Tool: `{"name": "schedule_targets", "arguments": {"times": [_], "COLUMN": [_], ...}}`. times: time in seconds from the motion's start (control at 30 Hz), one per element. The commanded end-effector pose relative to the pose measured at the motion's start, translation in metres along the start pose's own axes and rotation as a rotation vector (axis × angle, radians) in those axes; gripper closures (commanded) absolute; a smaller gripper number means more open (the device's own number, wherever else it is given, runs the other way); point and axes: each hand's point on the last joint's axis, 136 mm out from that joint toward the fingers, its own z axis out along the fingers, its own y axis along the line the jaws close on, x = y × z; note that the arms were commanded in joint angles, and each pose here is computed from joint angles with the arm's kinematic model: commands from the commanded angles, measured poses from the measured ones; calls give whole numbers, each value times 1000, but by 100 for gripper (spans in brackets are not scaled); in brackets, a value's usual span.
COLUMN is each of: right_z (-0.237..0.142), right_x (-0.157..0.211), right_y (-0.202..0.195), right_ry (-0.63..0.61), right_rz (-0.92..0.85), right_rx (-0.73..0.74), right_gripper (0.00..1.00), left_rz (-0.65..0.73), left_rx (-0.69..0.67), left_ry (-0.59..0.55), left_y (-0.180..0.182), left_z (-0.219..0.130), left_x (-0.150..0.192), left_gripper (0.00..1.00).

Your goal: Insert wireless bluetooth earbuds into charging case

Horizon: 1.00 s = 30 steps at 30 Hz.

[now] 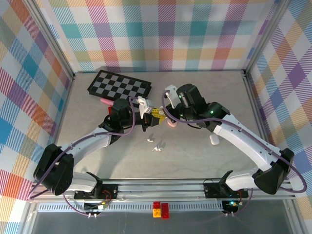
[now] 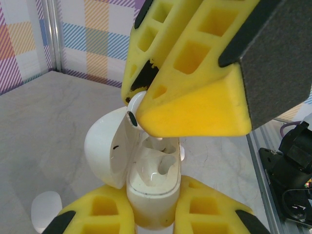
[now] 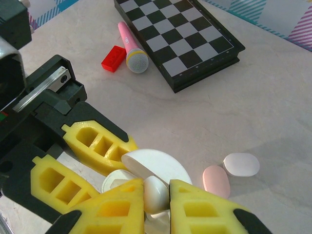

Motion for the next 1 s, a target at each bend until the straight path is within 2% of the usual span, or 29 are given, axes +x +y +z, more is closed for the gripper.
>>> {"name": "schedule_targets", "arguments": {"times": [0.0, 0.5, 0.8, 0.97], "right_z": [-1, 4, -16, -27], "right_x": [-11, 1, -16, -26], "right_y": [11, 12, -4, -5], "right_ry": [-27, -6, -91, -155], "right_rz": [-3, 12, 83, 137], "right_rx": [-48, -56, 31, 24], "right_gripper": [84, 84, 56, 49], "left_rz": [49, 46, 45, 41], "left_rx": [6, 4, 10, 9], "left_ry": [-57, -66, -68, -65], "left_y": [1, 3, 1, 2], "left_z": [-3, -4, -5, -5], "left_x": [-22, -25, -26, -24], "left_gripper": [100, 100, 100, 100]}}
